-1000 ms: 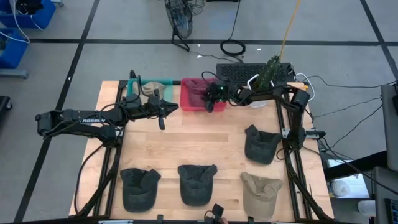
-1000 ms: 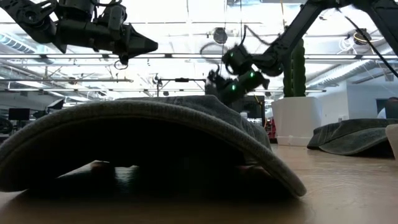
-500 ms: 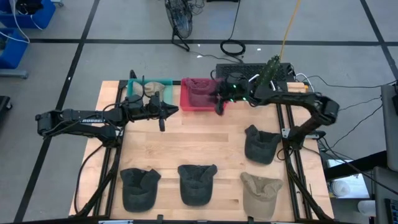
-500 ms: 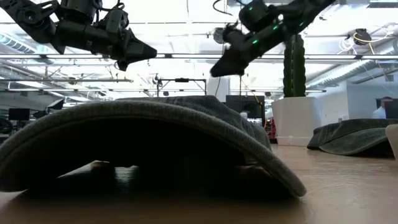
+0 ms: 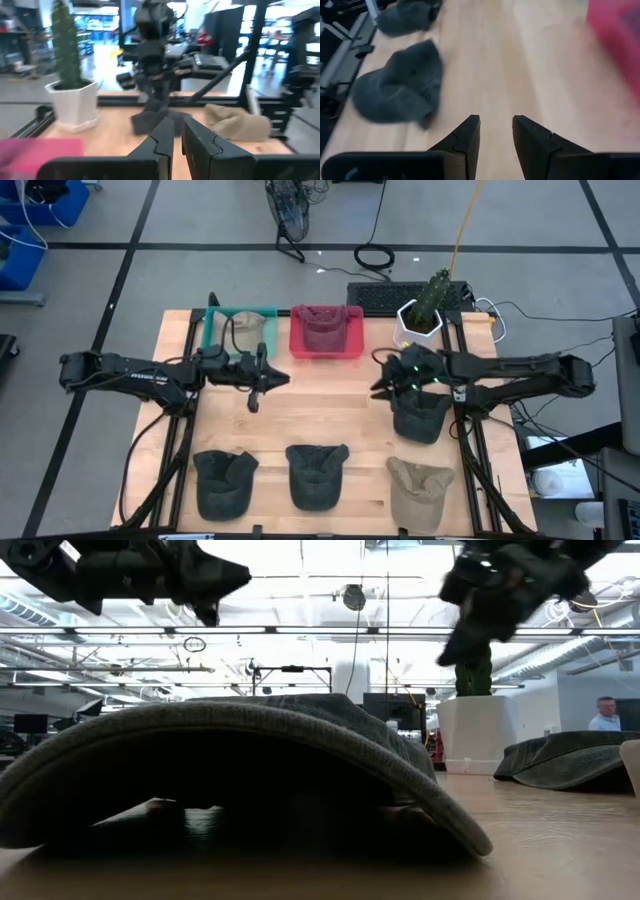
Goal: Pick & Place hat
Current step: Put the brown cap into the blue bin
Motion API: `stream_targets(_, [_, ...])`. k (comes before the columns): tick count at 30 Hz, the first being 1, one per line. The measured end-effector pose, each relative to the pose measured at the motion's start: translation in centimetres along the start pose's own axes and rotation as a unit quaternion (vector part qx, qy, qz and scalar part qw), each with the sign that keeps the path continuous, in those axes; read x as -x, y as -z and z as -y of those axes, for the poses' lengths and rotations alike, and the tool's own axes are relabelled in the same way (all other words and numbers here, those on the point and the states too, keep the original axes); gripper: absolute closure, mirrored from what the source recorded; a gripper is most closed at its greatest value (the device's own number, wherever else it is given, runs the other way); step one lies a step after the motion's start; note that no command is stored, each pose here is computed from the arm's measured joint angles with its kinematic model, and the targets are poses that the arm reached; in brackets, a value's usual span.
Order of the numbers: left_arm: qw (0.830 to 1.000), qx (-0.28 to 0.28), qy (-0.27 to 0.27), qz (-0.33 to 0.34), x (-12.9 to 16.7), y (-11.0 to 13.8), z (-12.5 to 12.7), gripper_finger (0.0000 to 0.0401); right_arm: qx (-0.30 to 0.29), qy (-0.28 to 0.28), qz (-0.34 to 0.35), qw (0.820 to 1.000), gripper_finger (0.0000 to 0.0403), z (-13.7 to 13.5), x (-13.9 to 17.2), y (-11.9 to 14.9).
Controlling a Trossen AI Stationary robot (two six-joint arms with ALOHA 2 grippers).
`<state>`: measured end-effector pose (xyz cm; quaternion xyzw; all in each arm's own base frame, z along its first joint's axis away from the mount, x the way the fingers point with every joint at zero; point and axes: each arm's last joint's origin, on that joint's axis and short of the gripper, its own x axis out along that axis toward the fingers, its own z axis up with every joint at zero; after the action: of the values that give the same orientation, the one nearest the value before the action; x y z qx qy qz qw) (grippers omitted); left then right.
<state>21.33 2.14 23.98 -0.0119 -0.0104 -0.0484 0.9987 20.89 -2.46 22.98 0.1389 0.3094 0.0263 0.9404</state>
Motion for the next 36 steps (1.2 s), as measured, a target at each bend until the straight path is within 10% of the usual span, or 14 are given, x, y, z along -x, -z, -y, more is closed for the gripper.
stream_targets(15, [0.994,-0.005,0.083,-0.076,-3.1,-1.7,5.3,0.0359,-0.005,0.025,0.015,1.000,0.0298,-5.2,0.5,4.4])
stream_targets(23, [0.985,-0.018,0.142,-0.095,-6.8,-1.5,11.1,0.0359,0.020,0.013,0.173,0.985,0.0298,-6.2,-1.1,6.5])
stream_targets(36, [0.979,-0.043,0.092,-0.176,-9.9,1.8,15.0,0.0330,0.063,-0.045,0.146,0.986,0.0298,-7.5,-1.2,8.0])
